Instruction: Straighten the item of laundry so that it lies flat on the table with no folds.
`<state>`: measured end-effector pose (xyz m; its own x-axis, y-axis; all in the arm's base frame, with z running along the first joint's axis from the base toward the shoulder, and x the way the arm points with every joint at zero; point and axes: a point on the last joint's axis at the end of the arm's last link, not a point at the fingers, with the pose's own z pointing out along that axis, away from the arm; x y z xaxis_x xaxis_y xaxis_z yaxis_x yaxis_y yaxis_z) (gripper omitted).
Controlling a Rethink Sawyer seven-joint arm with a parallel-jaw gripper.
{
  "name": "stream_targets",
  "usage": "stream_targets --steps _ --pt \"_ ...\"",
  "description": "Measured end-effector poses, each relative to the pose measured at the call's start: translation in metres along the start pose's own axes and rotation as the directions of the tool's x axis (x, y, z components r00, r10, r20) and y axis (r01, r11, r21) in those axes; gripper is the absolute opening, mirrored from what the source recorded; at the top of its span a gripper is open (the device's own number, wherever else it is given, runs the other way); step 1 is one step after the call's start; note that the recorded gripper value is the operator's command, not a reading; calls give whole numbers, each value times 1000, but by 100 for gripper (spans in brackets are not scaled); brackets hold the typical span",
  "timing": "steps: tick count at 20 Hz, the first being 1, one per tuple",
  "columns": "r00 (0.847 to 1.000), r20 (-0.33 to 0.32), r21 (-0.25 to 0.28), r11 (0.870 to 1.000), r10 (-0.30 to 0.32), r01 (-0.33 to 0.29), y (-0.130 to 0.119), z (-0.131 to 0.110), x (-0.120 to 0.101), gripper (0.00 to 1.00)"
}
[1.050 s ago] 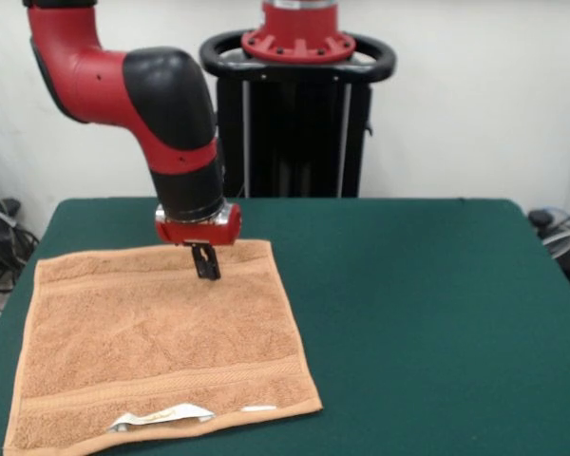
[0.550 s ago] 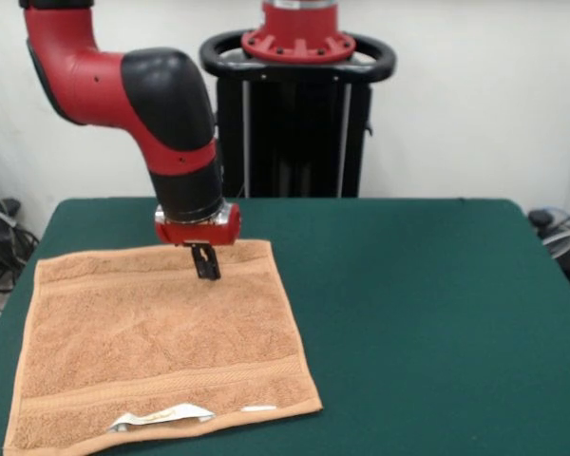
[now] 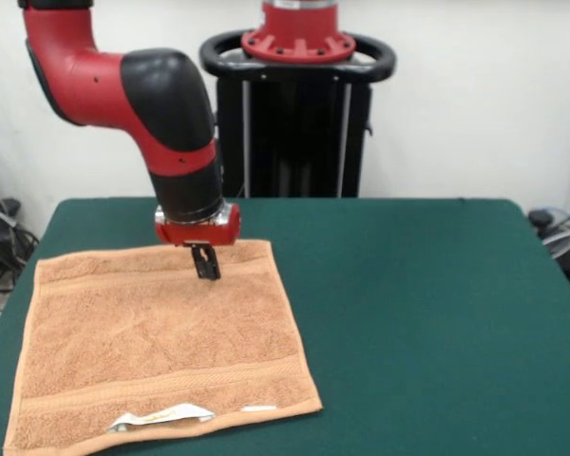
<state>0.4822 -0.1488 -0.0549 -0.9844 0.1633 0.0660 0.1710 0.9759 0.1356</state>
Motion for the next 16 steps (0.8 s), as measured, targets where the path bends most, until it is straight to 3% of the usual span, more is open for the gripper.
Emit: stream_targets --steps 16 --pt "1000 -20 -1 1000 -11 11 -1 0 -3 0"
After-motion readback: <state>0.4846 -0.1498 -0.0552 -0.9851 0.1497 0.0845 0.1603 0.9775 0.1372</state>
